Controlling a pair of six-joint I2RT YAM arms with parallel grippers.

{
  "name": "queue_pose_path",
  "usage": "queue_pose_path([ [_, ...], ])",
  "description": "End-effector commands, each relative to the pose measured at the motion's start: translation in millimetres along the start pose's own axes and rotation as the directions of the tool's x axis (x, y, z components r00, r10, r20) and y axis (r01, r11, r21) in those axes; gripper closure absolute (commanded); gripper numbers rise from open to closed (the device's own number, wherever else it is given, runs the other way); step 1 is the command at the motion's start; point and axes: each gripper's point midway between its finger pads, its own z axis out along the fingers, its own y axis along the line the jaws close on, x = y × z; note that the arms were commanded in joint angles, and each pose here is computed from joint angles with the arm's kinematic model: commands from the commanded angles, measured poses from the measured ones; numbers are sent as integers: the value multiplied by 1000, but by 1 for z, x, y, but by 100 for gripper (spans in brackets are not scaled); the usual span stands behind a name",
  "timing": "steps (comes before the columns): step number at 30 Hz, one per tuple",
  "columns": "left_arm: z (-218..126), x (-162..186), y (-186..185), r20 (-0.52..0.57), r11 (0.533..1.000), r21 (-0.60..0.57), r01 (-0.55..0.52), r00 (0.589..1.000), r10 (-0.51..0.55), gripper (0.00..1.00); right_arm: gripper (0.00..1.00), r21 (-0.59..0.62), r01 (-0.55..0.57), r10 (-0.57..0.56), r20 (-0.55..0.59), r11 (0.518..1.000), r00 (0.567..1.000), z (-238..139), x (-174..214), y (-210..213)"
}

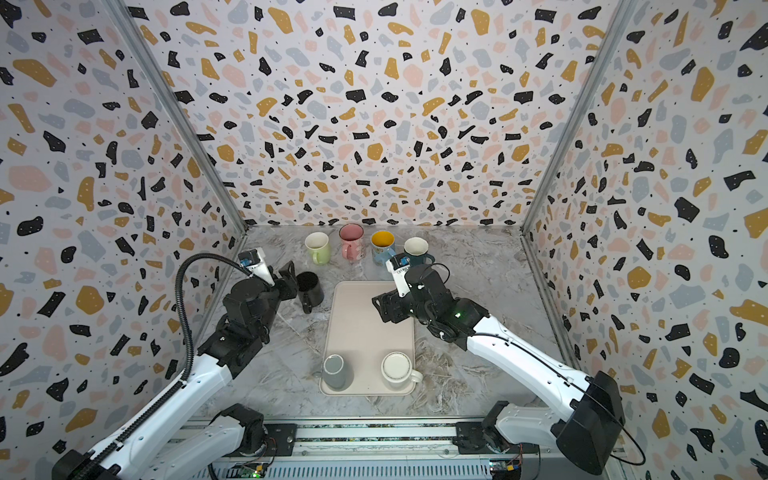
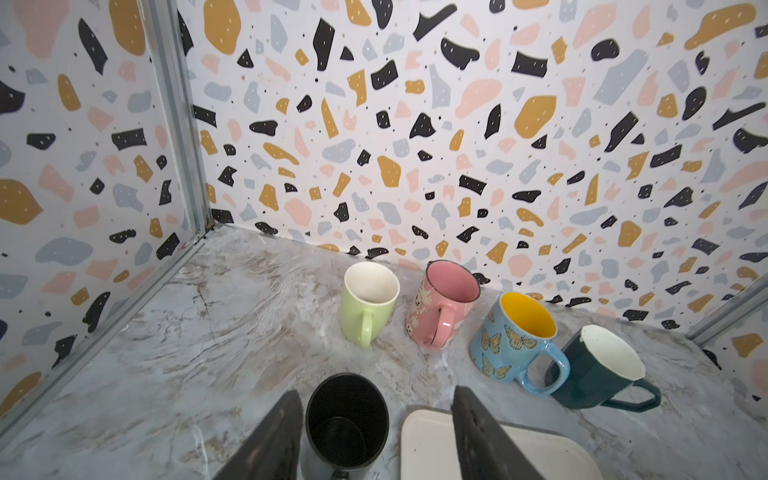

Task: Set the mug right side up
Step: 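Move the right gripper down to the upside-down white mug on the tray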

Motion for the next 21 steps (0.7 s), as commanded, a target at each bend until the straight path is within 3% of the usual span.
queue_pose_path([
  [1,-1,-8,-5,-18,1000,10,-7,1000,8,41,21,30,-286,287,-154,958,945,-5,50,-10],
  [6,-3,-18,-14,0,998,56,12,1000,-12,39,26,-36,-522,513,-137,852,847,-23,77,-10],
  [11,-6,-17,-22,-8,994,106,32,999,-31,39,35,-107,-694,691,-74,712,720,-50,95,-17],
  [17,-8,-17,-29,-9,987,149,64,998,-63,38,43,-171,-824,824,-96,540,559,-65,125,-21],
  [21,-10,-17,-33,-19,982,171,76,997,-74,38,44,-160,-864,859,-123,477,497,-65,141,-19],
])
